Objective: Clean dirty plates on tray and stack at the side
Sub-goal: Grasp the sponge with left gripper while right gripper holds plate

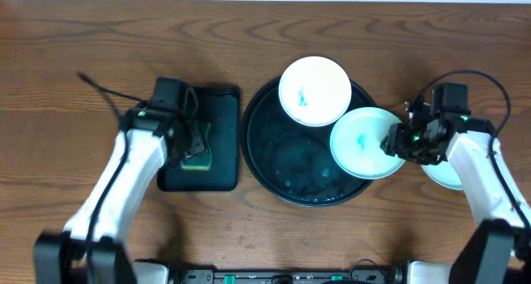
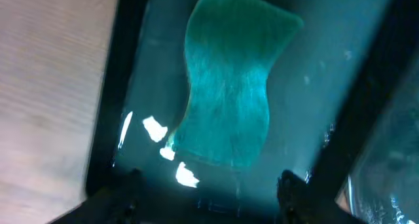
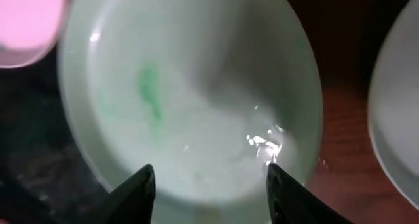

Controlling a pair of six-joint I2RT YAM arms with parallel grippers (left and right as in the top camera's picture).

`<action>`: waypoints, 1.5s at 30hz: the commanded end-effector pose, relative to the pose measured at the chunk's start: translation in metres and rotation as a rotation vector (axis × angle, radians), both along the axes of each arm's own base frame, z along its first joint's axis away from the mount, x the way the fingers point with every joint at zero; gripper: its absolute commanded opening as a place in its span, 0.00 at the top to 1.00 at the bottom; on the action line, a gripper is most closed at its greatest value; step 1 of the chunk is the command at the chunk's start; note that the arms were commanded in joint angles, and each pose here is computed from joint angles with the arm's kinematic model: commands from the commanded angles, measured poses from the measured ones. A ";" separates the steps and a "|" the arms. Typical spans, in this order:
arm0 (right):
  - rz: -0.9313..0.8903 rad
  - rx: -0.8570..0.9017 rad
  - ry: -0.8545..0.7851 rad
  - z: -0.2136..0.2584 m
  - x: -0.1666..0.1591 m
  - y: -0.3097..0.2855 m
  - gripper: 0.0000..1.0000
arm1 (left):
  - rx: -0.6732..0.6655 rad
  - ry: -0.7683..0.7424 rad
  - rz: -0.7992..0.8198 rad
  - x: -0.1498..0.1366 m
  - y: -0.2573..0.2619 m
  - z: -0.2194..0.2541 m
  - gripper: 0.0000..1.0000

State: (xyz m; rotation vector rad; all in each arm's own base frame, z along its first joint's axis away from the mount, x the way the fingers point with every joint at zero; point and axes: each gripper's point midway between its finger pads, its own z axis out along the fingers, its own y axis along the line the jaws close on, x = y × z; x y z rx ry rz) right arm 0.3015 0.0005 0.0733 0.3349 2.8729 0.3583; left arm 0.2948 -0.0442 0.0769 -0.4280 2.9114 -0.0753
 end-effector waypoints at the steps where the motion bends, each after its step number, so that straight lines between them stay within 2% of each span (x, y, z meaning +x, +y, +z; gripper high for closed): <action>1: 0.006 -0.001 -0.112 0.036 0.009 -0.002 0.45 | 0.033 0.046 -0.025 0.005 0.003 -0.025 0.40; 5: -0.018 -0.045 -0.128 0.048 0.002 -0.009 0.42 | 0.060 0.089 -0.022 0.012 0.006 -0.053 0.46; 11: -0.144 -0.178 -0.037 0.037 -0.013 -0.036 0.34 | 0.086 0.136 -0.020 0.015 0.009 -0.081 0.59; 13: -0.183 -0.207 -0.017 0.033 -0.014 -0.043 0.31 | 0.086 0.134 -0.021 0.016 0.009 -0.083 0.75; 14: -0.197 -0.217 -0.009 0.030 -0.013 -0.045 0.30 | 0.086 0.133 -0.021 0.016 0.009 -0.083 0.91; 15: -0.205 -0.222 -0.004 0.028 -0.013 -0.047 0.29 | 0.085 0.129 -0.021 0.017 0.008 -0.081 0.93; 18: -0.218 -0.220 0.018 0.021 -0.012 -0.051 0.28 | 0.089 0.123 -0.051 0.017 0.009 -0.072 0.93; 21: -0.234 -0.211 0.047 0.012 -0.012 -0.059 0.23 | 0.091 0.096 -0.058 0.019 0.009 -0.054 0.93; 28: -0.032 -0.042 0.021 -0.003 0.002 -0.031 0.25 | 0.079 -0.019 -0.065 0.019 0.009 -0.005 0.93; 32: -0.020 -0.036 0.044 -0.014 0.003 -0.031 0.26 | 0.071 -0.081 -0.062 0.013 0.010 0.022 0.93; 35: -0.004 0.008 0.067 -0.025 0.004 -0.023 0.33 | 0.035 -0.121 -0.069 0.009 0.005 0.038 0.93; 38: 0.033 0.057 0.075 -0.033 0.007 -0.011 0.70 | -0.085 -0.153 -0.101 0.007 -0.015 0.050 0.93; 41: 0.047 0.064 0.109 -0.042 0.004 -0.006 0.94 | -0.228 -0.158 -0.146 0.004 -0.041 0.057 0.93; 42: 0.052 0.068 0.118 -0.042 0.002 -0.003 0.99 | -0.263 -0.154 -0.158 0.003 -0.047 0.058 0.93; 45: 0.072 0.073 0.141 -0.041 -0.004 0.005 0.99 | -0.334 -0.159 -0.194 0.003 -0.066 0.061 0.93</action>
